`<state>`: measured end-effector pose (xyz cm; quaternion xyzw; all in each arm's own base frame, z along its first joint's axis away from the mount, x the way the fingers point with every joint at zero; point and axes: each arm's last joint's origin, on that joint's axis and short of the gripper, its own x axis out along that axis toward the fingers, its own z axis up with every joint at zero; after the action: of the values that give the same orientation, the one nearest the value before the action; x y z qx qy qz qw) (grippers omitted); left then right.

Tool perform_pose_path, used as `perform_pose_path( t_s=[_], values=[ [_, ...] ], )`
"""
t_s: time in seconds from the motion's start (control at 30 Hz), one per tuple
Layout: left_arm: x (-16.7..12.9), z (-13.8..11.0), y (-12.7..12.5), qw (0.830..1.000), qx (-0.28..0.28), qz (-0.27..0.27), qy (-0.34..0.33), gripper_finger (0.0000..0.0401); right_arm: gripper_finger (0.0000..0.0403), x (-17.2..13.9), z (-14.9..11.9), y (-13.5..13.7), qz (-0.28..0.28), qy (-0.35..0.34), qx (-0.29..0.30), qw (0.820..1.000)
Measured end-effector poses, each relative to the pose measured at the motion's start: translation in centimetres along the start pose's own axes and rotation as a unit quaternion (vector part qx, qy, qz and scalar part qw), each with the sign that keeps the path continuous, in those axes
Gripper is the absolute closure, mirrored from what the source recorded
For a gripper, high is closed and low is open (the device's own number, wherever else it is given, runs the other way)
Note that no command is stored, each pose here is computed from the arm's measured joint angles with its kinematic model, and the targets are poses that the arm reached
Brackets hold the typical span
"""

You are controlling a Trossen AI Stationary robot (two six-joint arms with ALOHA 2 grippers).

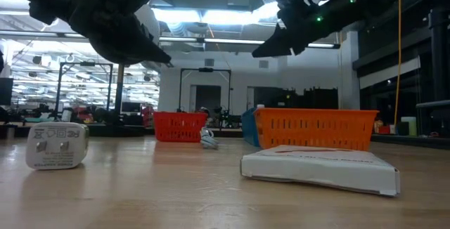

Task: Pick and place items into bin
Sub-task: Put the light blue charger cable into the red bin

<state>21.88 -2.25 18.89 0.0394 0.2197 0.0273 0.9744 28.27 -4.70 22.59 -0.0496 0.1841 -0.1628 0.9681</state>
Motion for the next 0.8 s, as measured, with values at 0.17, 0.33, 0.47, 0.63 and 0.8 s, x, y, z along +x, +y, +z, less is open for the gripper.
perform_pose_path(
  t_s=[0.17, 0.33, 0.47, 0.63, 0.8],
  values=[
    [0.0, 0.1, 0.0, 1.0, 0.005, 0.0, 0.003, 0.0398, 0.0394, 0.0, 0.0, 0.3, 0.044, -0.003, 0.019, 0.999],
    [0.0, 1.4, 0.4, 1.0, 0.004, 0.006, 0.019, 0.04, 0.0393, -0.2, 0.1, 1.0, 0.071, -0.006, 0.012, 0.997],
    [-0.1, 1.1, 0.4, 0.998, -0.021, 0.007, 0.054, 0.0399, 0.0393, -0.3, 0.1, 1.6, 0.082, -0.007, 0.006, 0.997],
    [0.1, 1.1, 0.4, 0.993, -0.05, 0.012, 0.103, 0.04, 0.0393, -0.4, 0.2, 2.0, 0.088, -0.009, -0.013, 0.996],
    [1.0, 1.8, 0.2, 0.989, -0.043, 0.013, 0.139, 0.04, 0.0393, -0.4, 0.2, 2.0, 0.089, -0.009, -0.015, 0.996]
  ],
)
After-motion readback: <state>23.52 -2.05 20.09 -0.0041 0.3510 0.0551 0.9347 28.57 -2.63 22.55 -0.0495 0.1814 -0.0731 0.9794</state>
